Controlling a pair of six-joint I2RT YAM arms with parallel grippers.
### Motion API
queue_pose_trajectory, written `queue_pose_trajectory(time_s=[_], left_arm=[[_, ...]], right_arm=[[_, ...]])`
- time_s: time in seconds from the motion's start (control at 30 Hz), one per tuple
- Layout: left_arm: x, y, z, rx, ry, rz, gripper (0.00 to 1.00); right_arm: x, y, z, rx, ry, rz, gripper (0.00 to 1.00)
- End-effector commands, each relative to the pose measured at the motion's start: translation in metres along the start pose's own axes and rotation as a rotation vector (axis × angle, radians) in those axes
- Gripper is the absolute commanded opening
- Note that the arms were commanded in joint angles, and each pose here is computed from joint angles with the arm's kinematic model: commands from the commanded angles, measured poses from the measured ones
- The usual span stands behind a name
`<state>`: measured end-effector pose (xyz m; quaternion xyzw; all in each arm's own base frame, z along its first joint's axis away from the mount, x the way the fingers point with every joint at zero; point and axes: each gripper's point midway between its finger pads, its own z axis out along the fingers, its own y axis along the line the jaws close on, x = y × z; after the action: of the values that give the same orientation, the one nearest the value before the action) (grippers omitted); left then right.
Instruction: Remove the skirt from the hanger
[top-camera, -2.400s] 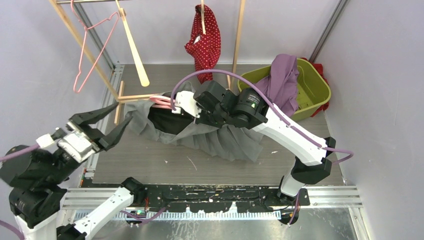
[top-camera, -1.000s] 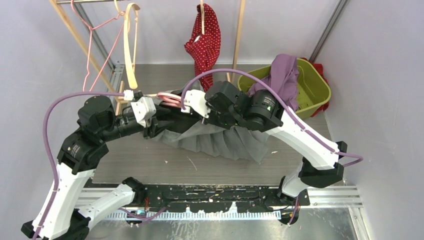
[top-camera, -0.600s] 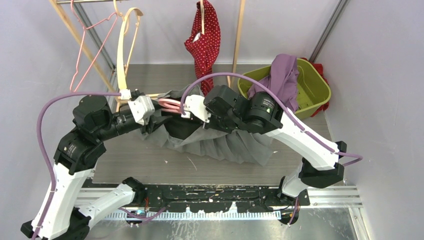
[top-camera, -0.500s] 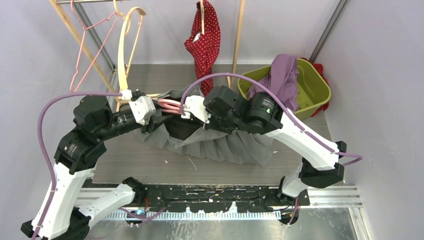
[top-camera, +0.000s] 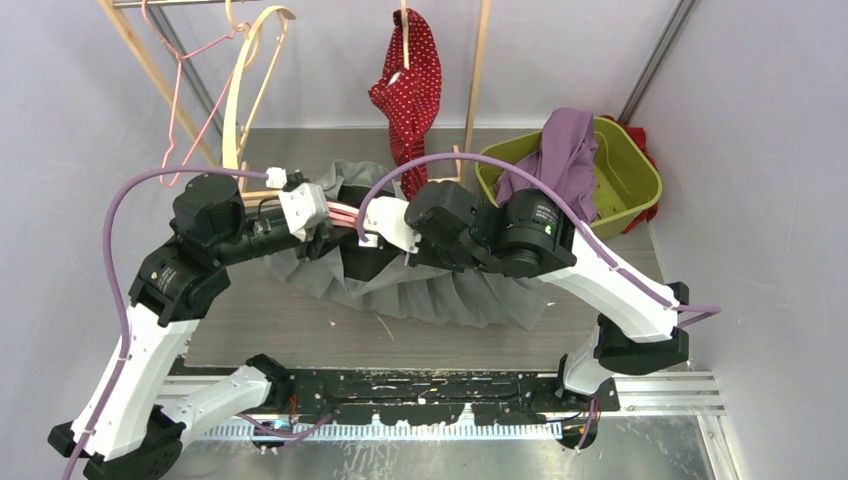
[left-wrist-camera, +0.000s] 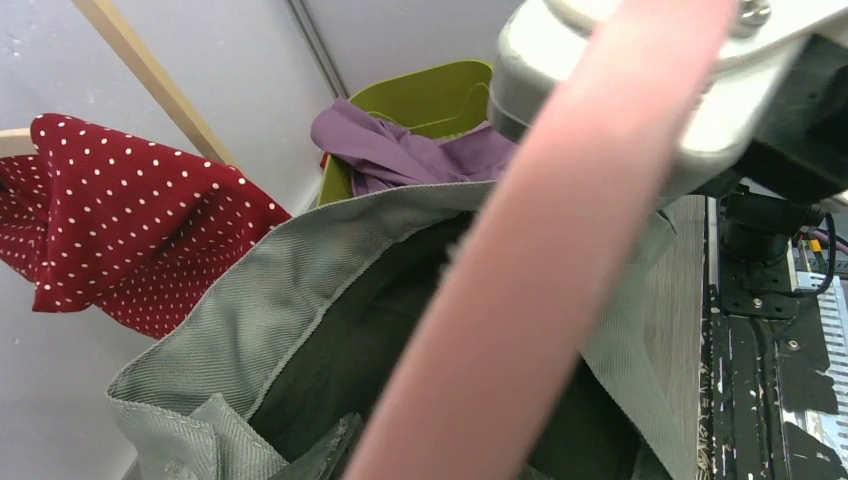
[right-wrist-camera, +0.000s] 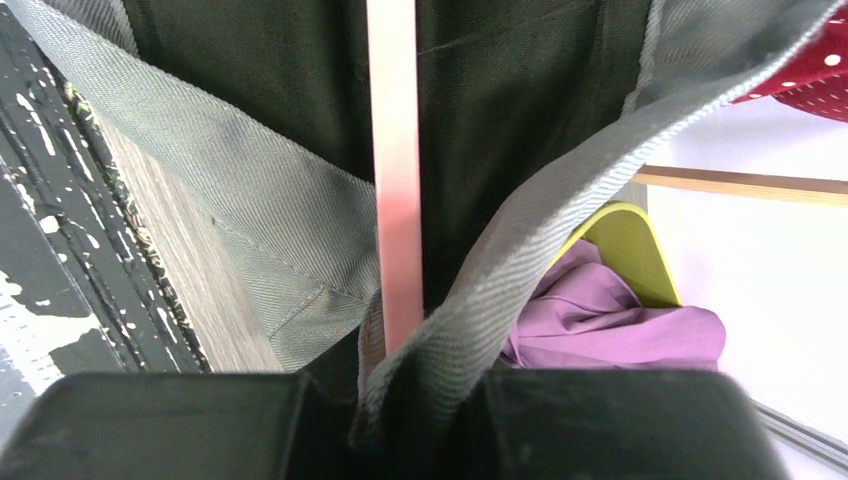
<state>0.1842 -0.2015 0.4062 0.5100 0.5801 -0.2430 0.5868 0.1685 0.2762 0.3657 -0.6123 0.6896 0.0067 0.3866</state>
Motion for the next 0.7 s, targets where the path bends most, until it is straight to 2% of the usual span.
queue_pose_trajectory(time_s=[0.0,0.37,0.5,0.6,0.67], left_arm=[[-0.005,0.002,0.007,0.007,-0.039,0.016,0.42],[0.005,-0.016,0.017,0.102,-0.052,-0.064,0.39],[0.023,-0.019,0.017,0.098,0.007,-0.083,0.36],[0.034,-0.021,0.013,0.084,0.045,-0.08,0.29],[0.041,-0.022,0.011,0.079,0.068,-0.075,0.21]], right_arm=[[-0.031,-0.012,-0.024,0.068,-0.141,0.012,0.0],[-0.044,-0.022,-0.027,0.127,-0.173,-0.014,0.0],[-0.048,-0.03,-0.031,0.158,-0.192,-0.014,0.0],[-0.05,-0.03,-0.031,0.161,-0.198,-0.013,0.0],[-0.049,-0.032,-0.029,0.177,-0.187,-0.018,0.0]])
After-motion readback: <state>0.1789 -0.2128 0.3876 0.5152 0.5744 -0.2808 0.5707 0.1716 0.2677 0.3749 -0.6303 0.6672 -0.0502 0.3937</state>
